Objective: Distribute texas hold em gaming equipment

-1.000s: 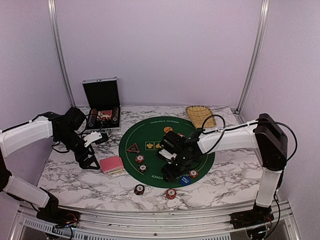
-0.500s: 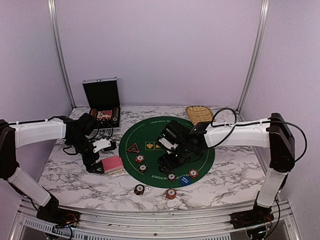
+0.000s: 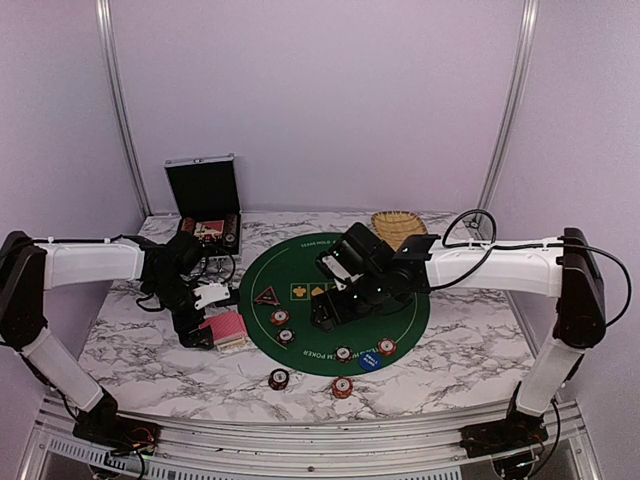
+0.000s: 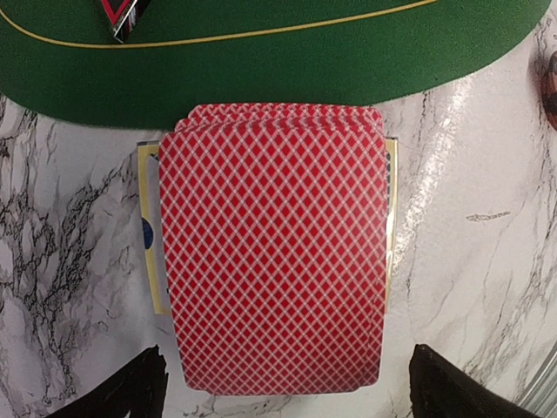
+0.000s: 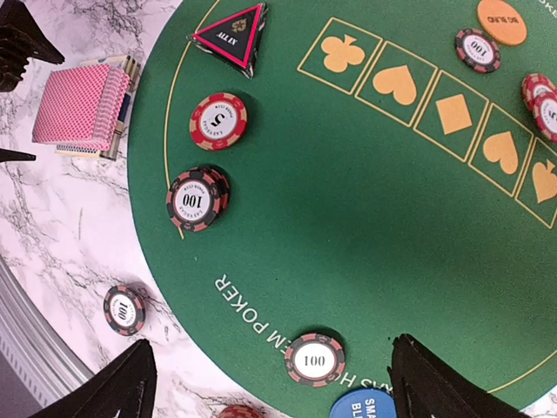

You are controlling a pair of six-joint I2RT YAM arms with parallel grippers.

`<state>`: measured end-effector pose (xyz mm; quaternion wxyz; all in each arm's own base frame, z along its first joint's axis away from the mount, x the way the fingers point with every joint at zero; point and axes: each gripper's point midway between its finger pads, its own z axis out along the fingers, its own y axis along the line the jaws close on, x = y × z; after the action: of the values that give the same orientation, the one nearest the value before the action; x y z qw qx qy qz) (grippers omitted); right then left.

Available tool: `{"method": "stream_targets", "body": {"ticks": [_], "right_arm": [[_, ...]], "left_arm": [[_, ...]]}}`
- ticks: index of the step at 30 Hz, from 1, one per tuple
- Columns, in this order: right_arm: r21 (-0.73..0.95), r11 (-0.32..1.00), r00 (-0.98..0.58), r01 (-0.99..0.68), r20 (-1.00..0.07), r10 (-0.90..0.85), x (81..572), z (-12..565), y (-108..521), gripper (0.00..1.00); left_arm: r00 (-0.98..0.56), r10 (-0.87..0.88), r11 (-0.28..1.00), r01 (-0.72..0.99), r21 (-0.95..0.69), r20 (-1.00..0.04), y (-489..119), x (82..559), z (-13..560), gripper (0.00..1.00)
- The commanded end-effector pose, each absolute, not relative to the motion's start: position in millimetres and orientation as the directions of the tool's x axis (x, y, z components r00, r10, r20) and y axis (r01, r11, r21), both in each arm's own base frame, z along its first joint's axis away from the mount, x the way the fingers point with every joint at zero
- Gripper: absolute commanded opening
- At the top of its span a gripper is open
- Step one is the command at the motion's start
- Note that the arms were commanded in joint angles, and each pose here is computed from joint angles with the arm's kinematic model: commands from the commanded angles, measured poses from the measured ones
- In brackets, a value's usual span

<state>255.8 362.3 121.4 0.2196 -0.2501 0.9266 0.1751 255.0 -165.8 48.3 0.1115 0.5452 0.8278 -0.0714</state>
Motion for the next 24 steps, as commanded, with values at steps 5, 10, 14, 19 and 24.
{"method": "stream_targets", "body": {"ticks": [5,10,14,19,24], "right_arm": [[0.246,0.819,-0.773,-0.519,-0.543,-0.327,262.2,144.0,363.3,0.92],[0.254,0.819,-0.775,-0.514,-0.546,-0.318,260.3,146.0,361.4,0.92],[0.257,0.819,-0.776,-0.512,-0.547,-0.314,259.5,147.9,359.8,0.92],[0.26,0.82,-0.777,-0.51,-0.548,-0.309,258.4,149.1,358.1,0.92],[0.261,0.82,-0.776,-0.51,-0.551,-0.307,257.6,150.7,357.4,0.92]], "left_arm": [[-0.368,0.898,0.38,0.925,0.005,-0.242,-167.1,258.0,37.2,0.99],[-0.364,0.9,0.378,0.926,0.013,-0.238,-167.3,260.2,33.9,0.99],[-0.359,0.903,0.371,0.928,0.009,-0.235,-168.1,260.0,31.8,0.99],[-0.355,0.908,0.365,0.931,0.003,-0.225,-167.4,258.2,27.9,0.99],[-0.352,0.914,0.361,0.933,0.005,-0.202,-164.5,258.0,21.3,0.99]]}}
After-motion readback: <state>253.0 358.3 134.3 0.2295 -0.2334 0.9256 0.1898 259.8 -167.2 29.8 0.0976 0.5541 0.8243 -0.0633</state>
